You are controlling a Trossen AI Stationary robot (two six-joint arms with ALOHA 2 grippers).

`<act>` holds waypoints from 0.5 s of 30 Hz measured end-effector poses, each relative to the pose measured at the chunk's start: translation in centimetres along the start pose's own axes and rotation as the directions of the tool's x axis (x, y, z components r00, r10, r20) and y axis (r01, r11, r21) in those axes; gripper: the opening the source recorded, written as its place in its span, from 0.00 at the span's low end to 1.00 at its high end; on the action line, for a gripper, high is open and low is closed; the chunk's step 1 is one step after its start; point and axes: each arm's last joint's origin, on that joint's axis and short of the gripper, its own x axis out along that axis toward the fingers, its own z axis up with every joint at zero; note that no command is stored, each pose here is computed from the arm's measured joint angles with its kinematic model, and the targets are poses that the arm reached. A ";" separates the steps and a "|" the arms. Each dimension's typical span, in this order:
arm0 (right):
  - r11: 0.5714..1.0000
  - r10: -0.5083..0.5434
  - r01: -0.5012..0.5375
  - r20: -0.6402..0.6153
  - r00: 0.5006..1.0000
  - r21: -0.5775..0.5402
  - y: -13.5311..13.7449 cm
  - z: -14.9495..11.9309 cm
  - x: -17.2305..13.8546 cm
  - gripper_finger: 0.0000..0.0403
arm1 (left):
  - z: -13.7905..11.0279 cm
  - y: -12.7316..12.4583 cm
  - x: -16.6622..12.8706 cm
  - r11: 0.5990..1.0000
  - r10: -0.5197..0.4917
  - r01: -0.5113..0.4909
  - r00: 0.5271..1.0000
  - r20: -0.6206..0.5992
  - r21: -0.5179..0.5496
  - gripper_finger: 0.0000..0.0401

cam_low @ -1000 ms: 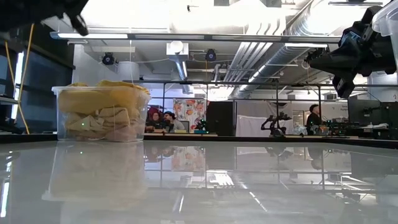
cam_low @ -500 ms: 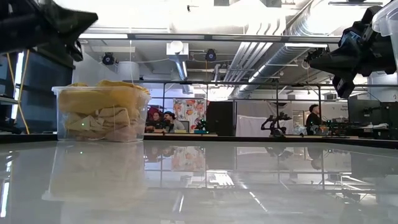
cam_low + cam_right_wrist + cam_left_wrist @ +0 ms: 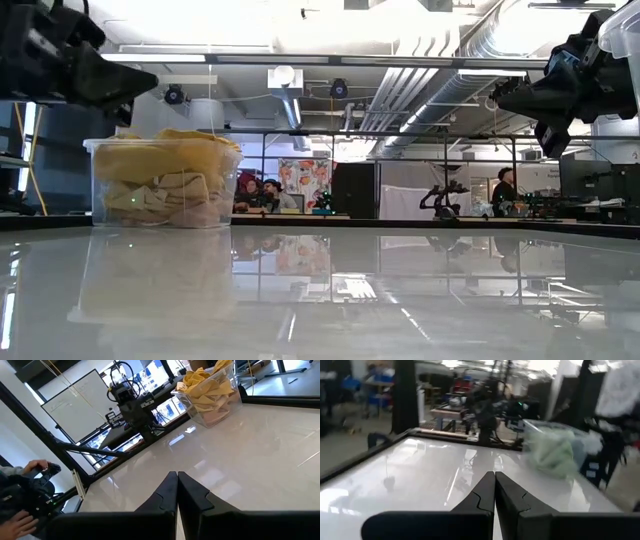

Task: Sort towels by color in basket
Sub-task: Return to Home Position

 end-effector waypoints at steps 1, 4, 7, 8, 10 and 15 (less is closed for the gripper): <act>1.000 0.000 0.000 0.000 1.000 0.000 0.0 0.0 0.0 0.00 | 0.0 -0.2 0.0 0.999 -0.017 0.017 1.000 -0.003 0.041 0.00; 1.000 0.000 0.000 0.000 1.000 0.000 0.0 0.0 0.0 0.00 | -0.1 -0.6 0.0 0.990 -0.063 0.063 0.998 -0.008 0.128 0.00; 1.000 0.000 0.000 0.000 1.000 0.000 0.0 0.0 0.0 0.00 | -0.1 -0.8 0.0 0.988 -0.084 0.085 0.996 -0.010 0.128 0.00; 1.000 0.000 0.000 0.000 1.000 0.000 0.0 0.0 0.0 0.00 | -0.1 -0.8 0.0 0.989 -0.085 0.086 0.996 -0.010 0.122 0.00; 1.000 0.000 0.000 0.000 1.000 0.000 0.0 0.0 0.0 0.00 | -0.1 -0.8 0.0 0.990 -0.086 0.087 0.996 -0.010 0.110 0.00; 1.000 0.000 0.000 0.000 1.000 0.000 0.0 0.0 0.0 0.00 | -0.1 -0.8 0.0 0.990 -0.087 0.088 0.996 -0.010 0.108 0.00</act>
